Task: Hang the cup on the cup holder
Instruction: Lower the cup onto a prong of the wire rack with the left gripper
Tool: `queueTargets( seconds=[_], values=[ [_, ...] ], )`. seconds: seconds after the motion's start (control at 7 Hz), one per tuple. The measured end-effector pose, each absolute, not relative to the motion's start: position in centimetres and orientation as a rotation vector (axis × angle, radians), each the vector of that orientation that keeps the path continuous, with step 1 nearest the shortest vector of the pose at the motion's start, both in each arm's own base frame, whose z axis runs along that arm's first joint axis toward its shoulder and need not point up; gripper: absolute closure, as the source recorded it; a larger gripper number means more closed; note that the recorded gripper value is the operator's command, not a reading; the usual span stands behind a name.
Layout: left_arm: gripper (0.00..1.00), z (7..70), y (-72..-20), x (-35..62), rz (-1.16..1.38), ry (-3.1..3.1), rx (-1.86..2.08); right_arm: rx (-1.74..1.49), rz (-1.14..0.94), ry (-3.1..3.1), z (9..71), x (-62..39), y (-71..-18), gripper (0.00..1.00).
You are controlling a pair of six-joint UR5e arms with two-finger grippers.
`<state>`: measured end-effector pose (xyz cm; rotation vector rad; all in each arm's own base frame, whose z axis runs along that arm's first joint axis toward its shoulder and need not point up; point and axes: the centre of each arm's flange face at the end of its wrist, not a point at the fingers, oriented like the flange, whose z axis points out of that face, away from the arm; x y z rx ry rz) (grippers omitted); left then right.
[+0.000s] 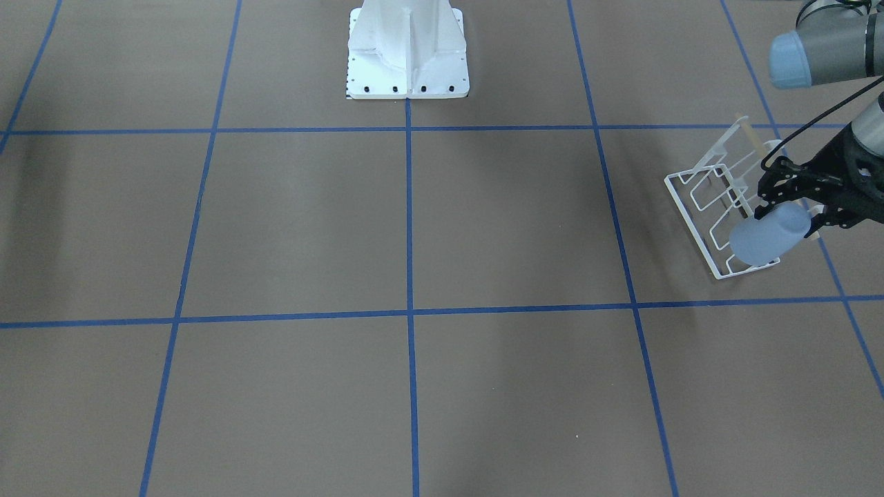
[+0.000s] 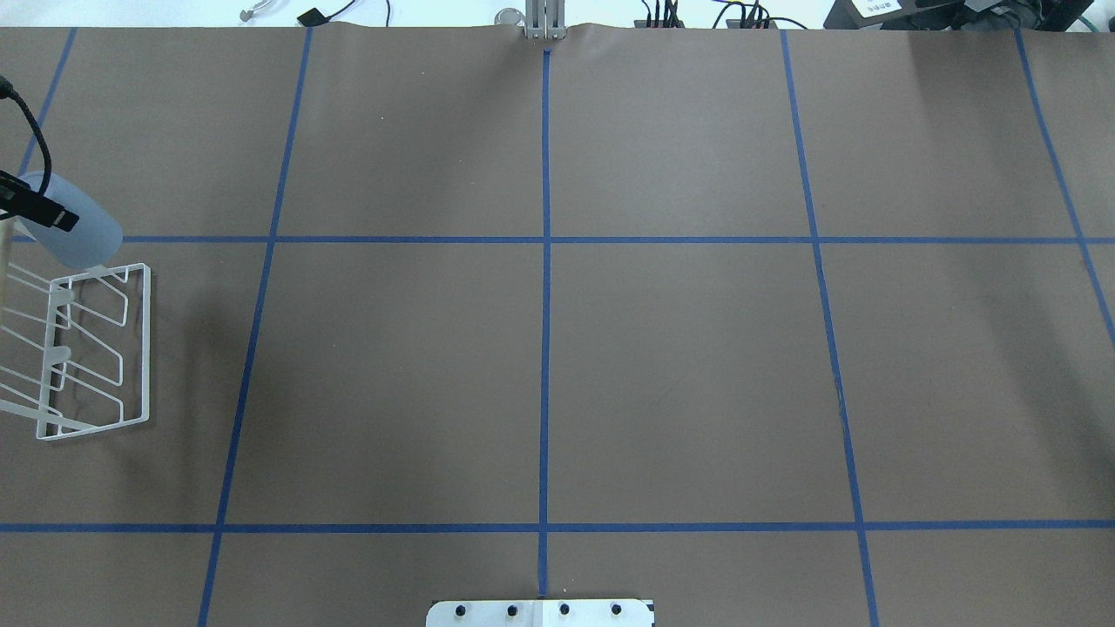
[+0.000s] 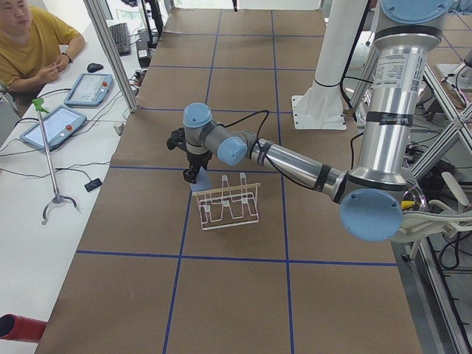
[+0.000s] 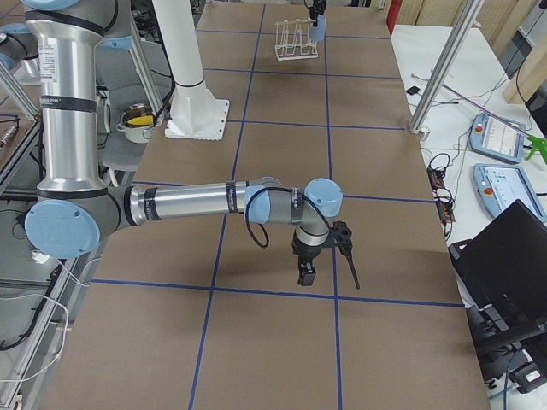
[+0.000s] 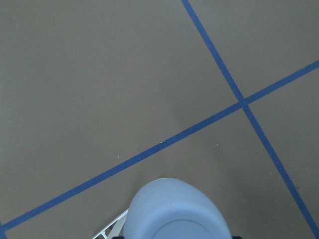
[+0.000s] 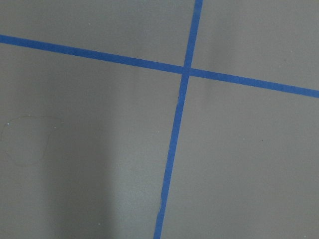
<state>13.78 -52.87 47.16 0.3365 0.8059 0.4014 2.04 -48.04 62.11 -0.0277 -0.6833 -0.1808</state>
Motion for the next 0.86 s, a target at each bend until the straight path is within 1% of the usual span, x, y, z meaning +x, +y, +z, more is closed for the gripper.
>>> queueTargets(
  seconds=[0.14,0.29,0.43,0.86],
  values=[
    [0.37,48.0,-53.2,14.2,0.404,0.812,0.349,-0.028,-0.181,-0.683,62.1,2.0,-48.0,0.00],
    [0.06,48.8,-53.4,15.0,0.396,0.827,0.364,-0.029,-0.180,-0.683,62.2,2.0,-48.0,0.00],
    [0.03,49.1,-53.4,15.7,0.386,0.841,0.378,-0.028,-0.181,-0.683,62.1,2.0,-48.1,0.00],
    [0.02,49.2,-53.2,16.5,0.392,0.851,0.402,-0.028,-0.182,-0.683,62.1,2.0,-48.1,0.00]
  ],
)
